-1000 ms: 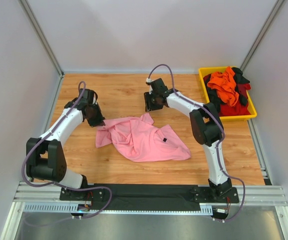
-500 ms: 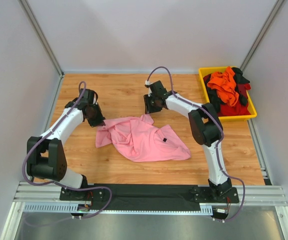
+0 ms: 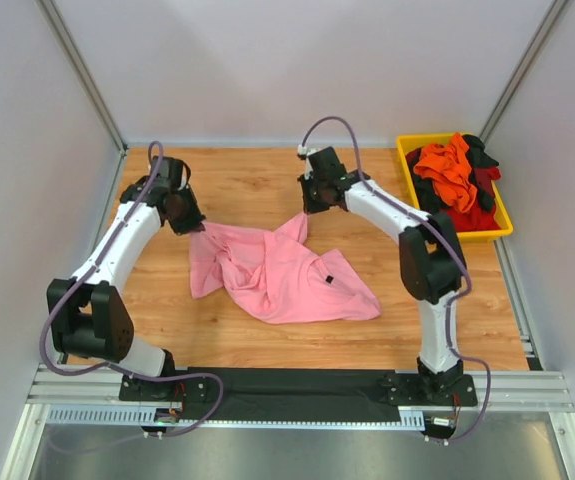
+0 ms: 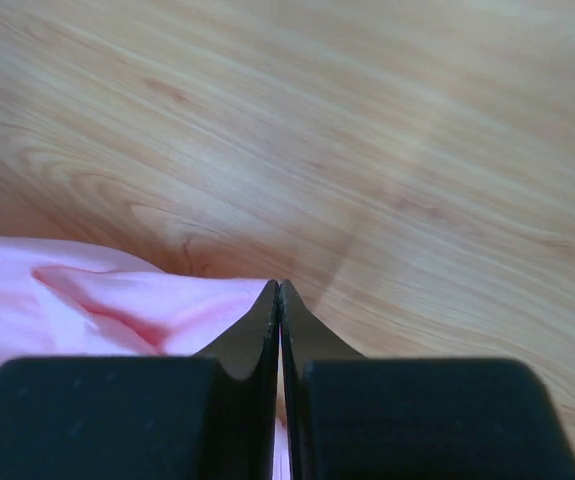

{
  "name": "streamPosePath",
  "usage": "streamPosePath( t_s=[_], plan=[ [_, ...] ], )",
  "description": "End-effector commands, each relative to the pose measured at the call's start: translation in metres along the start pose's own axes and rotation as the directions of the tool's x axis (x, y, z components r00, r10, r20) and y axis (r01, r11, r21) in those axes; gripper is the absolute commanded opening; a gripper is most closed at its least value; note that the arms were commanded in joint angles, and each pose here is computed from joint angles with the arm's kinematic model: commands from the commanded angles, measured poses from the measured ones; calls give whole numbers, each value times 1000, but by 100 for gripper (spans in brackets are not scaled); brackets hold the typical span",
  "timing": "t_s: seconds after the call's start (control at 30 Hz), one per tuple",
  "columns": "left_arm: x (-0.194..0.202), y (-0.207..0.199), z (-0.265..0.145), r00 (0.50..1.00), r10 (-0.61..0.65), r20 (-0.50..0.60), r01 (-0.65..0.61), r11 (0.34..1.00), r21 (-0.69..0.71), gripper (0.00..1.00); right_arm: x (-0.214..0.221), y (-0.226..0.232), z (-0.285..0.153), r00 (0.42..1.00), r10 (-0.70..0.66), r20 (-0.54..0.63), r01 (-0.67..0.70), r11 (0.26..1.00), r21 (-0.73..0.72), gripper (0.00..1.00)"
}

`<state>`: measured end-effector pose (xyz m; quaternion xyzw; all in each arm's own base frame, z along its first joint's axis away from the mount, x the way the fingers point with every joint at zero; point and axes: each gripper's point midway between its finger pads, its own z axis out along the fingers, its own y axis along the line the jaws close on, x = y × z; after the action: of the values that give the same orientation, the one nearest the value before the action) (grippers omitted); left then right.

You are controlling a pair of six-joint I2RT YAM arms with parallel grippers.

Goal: Fold and stack the t-shirts
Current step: Flatten the tshirt out

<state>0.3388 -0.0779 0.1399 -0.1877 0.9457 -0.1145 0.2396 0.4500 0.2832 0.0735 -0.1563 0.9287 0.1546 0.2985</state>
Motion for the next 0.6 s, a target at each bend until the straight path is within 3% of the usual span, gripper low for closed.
streamPosePath(
  t_s=[0.0,0.17,0.27,0.33,0.37,0.5,0.57],
  plan=[
    [-31,-6,-41,993,26,115,-25,1000,-5,0,-83,3,-109,957,-72,281,63,997,42,0],
    [-41,-1,-80,977,37,210,-32,999,-26,0,-70,-15,-171,933,-124,337,77,986,148,0],
    [-34,5,-87,976,38,215,-31,999,-36,0,-67,-26,-223,895,-177,410,91,971,221,0],
    [-30,7,-92,975,36,221,-30,999,-30,0,-43,-33,-225,904,-179,389,90,967,237,0],
    [-23,10,-89,978,35,207,-29,999,-32,0,-43,-34,-243,884,-177,433,75,967,243,0],
    [-1,12,-73,987,27,157,-28,1000,4,0,-1,-26,-215,925,-102,367,54,989,138,3],
    [12,9,-62,991,19,134,-27,998,58,0,12,-5,-191,949,-69,308,69,998,9,20]
  ],
)
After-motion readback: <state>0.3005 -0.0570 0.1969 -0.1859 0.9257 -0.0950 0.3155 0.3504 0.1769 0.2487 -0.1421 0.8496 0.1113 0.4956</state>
